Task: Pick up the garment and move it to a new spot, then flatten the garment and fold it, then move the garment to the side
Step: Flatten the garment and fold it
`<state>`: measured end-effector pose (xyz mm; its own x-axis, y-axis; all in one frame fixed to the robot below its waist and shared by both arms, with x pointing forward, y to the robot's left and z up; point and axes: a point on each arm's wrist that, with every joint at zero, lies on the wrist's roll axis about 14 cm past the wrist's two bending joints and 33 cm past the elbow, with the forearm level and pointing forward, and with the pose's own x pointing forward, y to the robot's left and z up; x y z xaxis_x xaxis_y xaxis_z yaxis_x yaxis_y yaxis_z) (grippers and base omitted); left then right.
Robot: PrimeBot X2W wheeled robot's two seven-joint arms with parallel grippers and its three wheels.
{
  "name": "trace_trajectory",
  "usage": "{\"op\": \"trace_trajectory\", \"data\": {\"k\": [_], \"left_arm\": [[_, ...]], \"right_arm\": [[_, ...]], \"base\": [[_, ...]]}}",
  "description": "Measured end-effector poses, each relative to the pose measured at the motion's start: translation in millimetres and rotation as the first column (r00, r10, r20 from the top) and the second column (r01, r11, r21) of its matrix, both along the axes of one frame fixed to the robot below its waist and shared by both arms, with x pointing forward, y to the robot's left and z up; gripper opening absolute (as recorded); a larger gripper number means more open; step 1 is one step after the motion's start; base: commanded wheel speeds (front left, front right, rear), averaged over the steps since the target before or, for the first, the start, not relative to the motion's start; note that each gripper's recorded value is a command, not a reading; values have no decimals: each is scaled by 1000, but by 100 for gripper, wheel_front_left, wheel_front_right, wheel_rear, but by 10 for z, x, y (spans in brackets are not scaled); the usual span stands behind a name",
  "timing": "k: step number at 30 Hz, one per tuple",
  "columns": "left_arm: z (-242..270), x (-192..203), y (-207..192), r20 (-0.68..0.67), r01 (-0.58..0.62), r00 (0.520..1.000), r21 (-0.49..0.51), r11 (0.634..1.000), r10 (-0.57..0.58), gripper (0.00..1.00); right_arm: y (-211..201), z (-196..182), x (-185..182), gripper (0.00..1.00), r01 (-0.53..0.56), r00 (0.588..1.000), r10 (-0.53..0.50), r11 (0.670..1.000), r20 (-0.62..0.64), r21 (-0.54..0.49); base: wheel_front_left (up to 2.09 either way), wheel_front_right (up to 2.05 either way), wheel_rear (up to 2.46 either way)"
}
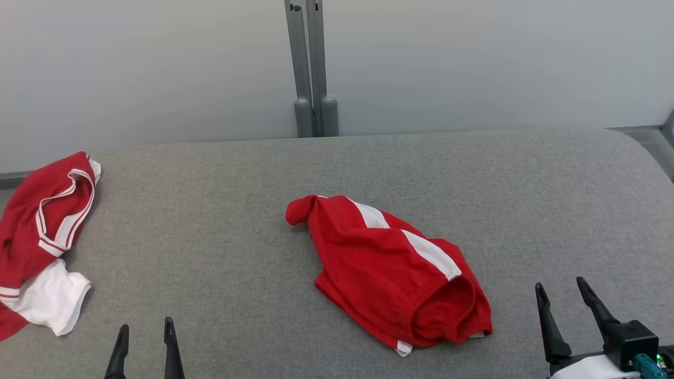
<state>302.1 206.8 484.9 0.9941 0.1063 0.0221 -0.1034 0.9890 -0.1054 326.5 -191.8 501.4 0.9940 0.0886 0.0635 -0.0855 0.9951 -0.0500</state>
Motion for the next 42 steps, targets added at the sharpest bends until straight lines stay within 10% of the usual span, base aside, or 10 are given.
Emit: {"op": "trace_trajectory", "data": {"k": [16,21,33,42], "left_arm": [[-3,195,-588,0,210,978,-9,978,-210,100],[254,440,-1470,81,476,878,-29,879,-472,100],[223,486,-3095,-6,866,500,-10,500,-866,100],[-350,528,-3428,-203,911,395,-35,410,-896,100]], "right_arm": [[55,-29,20,100,-16,1000,16,1000,-10,3],[71,-22,66,100,-22,1000,22,1000,-10,7],[-120,-37,138,100,51,998,-51,998,-21,28],[-495,-124,23,100,181,982,-179,983,-58,28]], "base": [[0,0,0],[0,0,0],[0,0,0],[0,0,0]]}}
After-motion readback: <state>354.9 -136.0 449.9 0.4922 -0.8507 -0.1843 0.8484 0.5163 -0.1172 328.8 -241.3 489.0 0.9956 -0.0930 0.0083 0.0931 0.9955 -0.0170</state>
